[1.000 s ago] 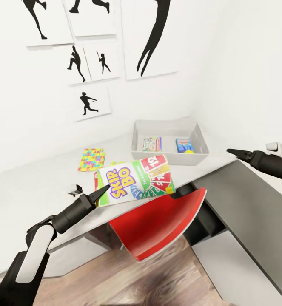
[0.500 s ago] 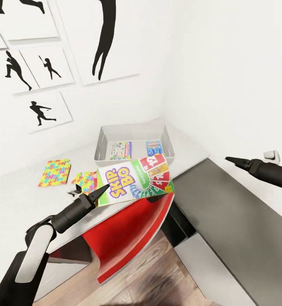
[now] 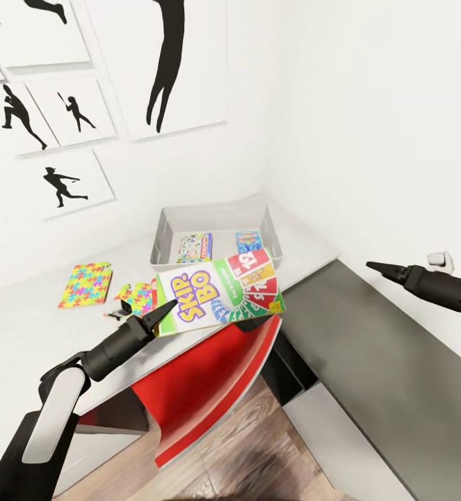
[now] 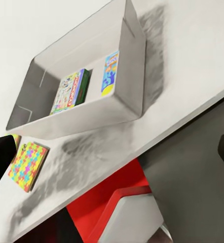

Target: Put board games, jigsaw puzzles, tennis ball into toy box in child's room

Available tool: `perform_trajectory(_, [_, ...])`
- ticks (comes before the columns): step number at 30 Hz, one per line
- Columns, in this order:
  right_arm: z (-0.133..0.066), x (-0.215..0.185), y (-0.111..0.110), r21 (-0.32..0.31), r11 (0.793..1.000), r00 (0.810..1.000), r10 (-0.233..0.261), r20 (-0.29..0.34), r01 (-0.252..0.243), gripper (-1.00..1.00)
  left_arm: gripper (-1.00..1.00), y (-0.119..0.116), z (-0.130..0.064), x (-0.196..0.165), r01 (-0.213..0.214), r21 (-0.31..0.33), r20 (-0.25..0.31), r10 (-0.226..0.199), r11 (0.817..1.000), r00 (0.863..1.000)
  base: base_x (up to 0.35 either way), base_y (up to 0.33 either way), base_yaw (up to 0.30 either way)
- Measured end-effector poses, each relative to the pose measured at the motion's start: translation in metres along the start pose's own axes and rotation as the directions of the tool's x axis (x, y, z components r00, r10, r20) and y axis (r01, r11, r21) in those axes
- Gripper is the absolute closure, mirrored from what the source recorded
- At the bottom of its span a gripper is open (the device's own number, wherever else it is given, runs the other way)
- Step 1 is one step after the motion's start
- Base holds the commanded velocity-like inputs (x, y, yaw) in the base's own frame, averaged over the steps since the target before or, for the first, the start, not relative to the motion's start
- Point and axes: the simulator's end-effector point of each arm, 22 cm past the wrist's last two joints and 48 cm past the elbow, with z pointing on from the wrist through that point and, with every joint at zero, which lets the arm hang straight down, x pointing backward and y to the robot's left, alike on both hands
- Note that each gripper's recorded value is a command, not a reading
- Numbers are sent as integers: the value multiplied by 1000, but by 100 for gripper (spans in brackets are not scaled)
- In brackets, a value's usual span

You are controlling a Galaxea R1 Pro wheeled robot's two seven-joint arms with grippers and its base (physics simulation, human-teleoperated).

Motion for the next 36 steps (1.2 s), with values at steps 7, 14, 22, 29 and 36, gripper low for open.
perform_trajectory(7, [-1,8,-4,8,1000,1000,9,-12,-9,-100,100,-4,1,-2,-7,7,2,7,1000,1000,1,-1,-1])
perform_trajectory(14, [-6,35,-17,33,999,998,42,-53,-41,-100,100,-28,20,-17,-28,62,-43,31,998,999,0,0,0])
perform_trajectory(22, [-9,66,-29,59,996,992,79,-96,-74,-100,100,-18,46,-56,-67,-38,-56,64,997,996,0,0,1])
perform_trajectory(29, [-9,74,-32,67,995,990,86,-109,-79,-100,100,14,49,-92,4,-230,12,-1,973,1000,0,0,120])
perform_trajectory(36, [-8,78,-31,66,995,989,88,-118,-81,-100,100,6,56,-117,4,-268,39,6,963,999,5,0,257])
